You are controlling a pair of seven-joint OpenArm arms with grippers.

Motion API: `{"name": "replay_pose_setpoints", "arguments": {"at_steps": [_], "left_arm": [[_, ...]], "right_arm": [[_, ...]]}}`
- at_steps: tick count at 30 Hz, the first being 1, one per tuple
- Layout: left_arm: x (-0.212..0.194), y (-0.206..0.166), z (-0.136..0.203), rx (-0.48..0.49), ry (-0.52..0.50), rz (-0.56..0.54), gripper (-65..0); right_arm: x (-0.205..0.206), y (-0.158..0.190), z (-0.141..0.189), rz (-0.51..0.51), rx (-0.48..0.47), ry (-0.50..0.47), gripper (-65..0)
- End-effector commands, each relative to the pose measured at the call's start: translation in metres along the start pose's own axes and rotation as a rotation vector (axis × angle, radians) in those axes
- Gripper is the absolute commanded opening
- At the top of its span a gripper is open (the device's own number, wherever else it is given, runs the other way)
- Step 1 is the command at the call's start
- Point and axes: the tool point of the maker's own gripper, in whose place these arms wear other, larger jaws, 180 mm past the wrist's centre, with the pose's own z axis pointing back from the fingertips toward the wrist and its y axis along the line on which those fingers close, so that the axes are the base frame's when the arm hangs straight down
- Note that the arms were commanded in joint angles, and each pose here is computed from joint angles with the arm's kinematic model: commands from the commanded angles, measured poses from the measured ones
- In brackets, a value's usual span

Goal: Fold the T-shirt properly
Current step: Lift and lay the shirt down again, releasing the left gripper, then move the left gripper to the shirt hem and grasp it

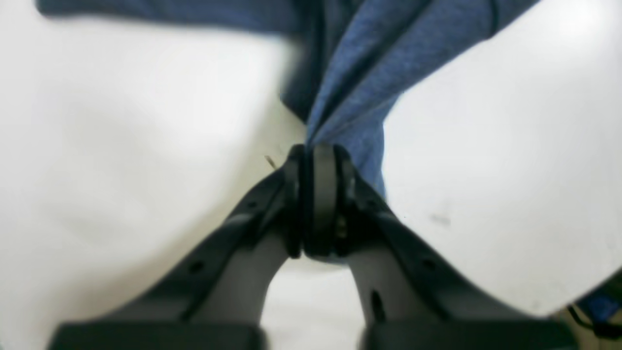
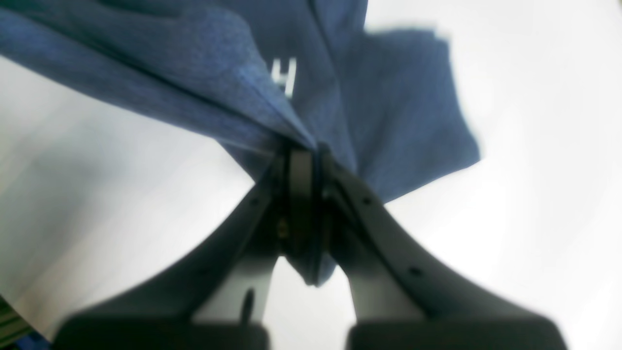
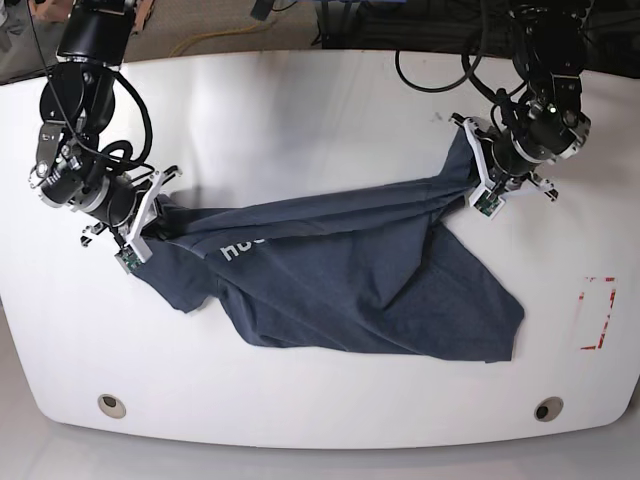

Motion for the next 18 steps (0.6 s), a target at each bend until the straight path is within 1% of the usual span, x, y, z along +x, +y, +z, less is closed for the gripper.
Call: {"name": "replay_pose_setpoints", "arguments": {"at_steps": [1,2,4,5,7,8,9,12,15,17,18], "left_arm": [[-0.002,0.001,0.004,0.009,-0.005,-0.004,-47.8],[-0.005,-0.001,0.003,0.002,0.002,-0.001,-42.4],[-0.011,-0.006,0.003,-0.009,0.015,0.004,-25.8],[-0.012,-0.006,0.003,-0.011,0.017,0.005,-19.4],[-0.014,-0.007,0.002,-0.014,0.021,0.009,-11.2],[-0.013,-0.008,0.001,-0.018,0.02,0.01,-9.9],[-0.013,-0.009,0.002,-0.026,0.016,0.001,-9.9],[-0.004,-0.019,0.004,-0.098,-0.034,-0.048,-10.4],[0.0,0.0,0.014,-0.08,-0.099,0.046,-12.9],[0.016,0.03,0.023,-0.023,-0.184,0.126,-13.1],[0.019,0.039,0.024,-0.007,-0.207,0.157,-13.1]], "right_arm": [[0.014,-0.002,0.005,0.013,-0.01,-0.052,-65.0],[0.012,-0.001,0.004,0.01,-0.008,-0.051,-65.0],[0.011,0.001,0.003,0.007,-0.003,-0.05,-65.0],[0.01,0.004,0.002,-0.001,0.005,-0.05,-65.0],[0.009,0.008,-0.001,-0.01,0.013,-0.053,-65.0],[0.01,0.01,-0.001,-0.014,0.017,-0.056,-65.0],[0.01,0.011,-0.002,-0.014,0.019,-0.057,-65.0],[0.011,0.015,-0.004,-0.023,0.029,-0.064,-65.0],[0.012,0.018,-0.007,-0.033,0.036,-0.072,-65.0],[0.013,0.02,-0.007,-0.036,0.039,-0.074,-65.0],[0.013,0.02,-0.007,-0.036,0.039,-0.074,-65.0]]}}
